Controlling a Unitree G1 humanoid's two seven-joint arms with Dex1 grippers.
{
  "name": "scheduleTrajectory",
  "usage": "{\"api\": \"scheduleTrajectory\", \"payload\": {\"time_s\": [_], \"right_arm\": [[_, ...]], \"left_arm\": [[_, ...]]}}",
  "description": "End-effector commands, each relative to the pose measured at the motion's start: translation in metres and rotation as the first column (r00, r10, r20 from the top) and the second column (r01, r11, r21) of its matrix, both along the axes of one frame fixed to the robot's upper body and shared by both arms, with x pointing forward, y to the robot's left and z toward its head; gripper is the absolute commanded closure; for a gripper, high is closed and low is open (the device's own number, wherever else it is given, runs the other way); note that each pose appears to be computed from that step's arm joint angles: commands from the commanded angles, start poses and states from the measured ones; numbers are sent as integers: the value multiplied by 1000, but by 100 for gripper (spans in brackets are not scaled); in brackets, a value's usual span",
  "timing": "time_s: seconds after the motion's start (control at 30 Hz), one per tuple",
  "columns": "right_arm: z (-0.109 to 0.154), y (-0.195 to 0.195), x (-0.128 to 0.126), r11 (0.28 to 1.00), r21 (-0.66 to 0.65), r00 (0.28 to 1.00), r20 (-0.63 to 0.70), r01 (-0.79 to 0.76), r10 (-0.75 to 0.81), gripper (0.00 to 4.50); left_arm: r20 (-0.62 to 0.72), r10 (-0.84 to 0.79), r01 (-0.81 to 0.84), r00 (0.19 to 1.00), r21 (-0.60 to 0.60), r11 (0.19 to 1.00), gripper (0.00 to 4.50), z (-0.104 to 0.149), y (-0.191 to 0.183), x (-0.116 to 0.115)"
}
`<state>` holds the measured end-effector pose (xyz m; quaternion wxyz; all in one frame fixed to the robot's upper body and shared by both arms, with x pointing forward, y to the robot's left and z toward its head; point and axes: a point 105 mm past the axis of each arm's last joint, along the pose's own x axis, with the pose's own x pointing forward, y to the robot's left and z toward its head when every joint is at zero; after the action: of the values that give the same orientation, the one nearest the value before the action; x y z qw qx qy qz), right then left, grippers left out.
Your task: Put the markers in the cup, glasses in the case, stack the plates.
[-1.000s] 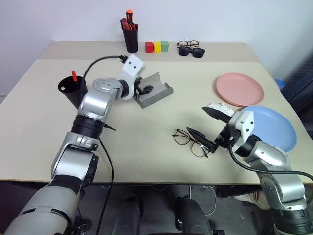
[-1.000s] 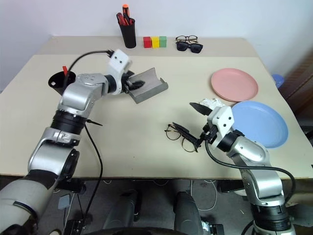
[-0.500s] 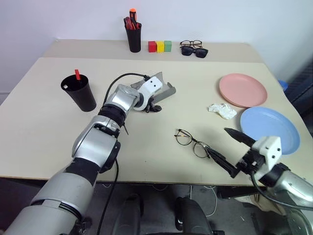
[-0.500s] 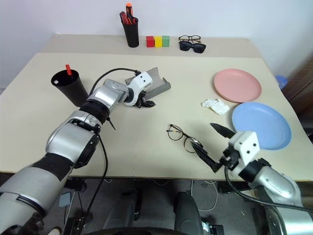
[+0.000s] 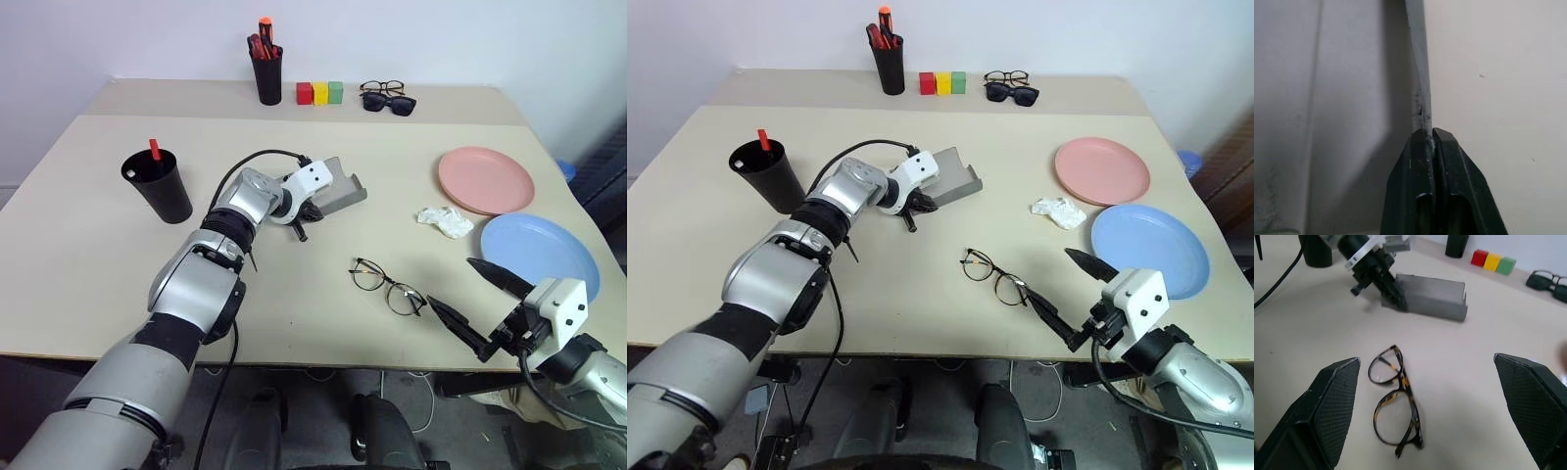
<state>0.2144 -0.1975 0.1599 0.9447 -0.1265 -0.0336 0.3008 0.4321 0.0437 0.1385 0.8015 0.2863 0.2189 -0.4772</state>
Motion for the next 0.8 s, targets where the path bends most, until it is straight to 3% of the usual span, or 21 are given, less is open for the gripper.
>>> {"api": "scheduleTrajectory", "payload": {"time_s": [0.03, 0.23, 0.5, 0.63, 0.8], "right_arm": [[7, 4, 0, 1000, -8, 999, 26, -19, 19, 0], [5, 8, 1, 999, -4, 999, 19, -46, 46, 0], [-4, 11, 1, 998, 11, 998, -9, -57, 57, 0], [-4, 14, 6, 997, 21, 998, -6, -69, 69, 0], [-4, 16, 11, 996, 21, 997, 3, -83, 83, 0]], "left_arm": [[31, -90, 89, 995, 28, 996, 447, 8, 1, -4], [3, -261, 260, 965, 107, 960, 447, 5, 34, -27], [-66, -391, 397, 918, 160, 904, 447, 1, 76, -92], [-104, -435, 447, 895, 182, 876, 447, -3, 79, -119], [-90, -431, 440, 898, 162, 883, 447, -7, 54, -123]]}}
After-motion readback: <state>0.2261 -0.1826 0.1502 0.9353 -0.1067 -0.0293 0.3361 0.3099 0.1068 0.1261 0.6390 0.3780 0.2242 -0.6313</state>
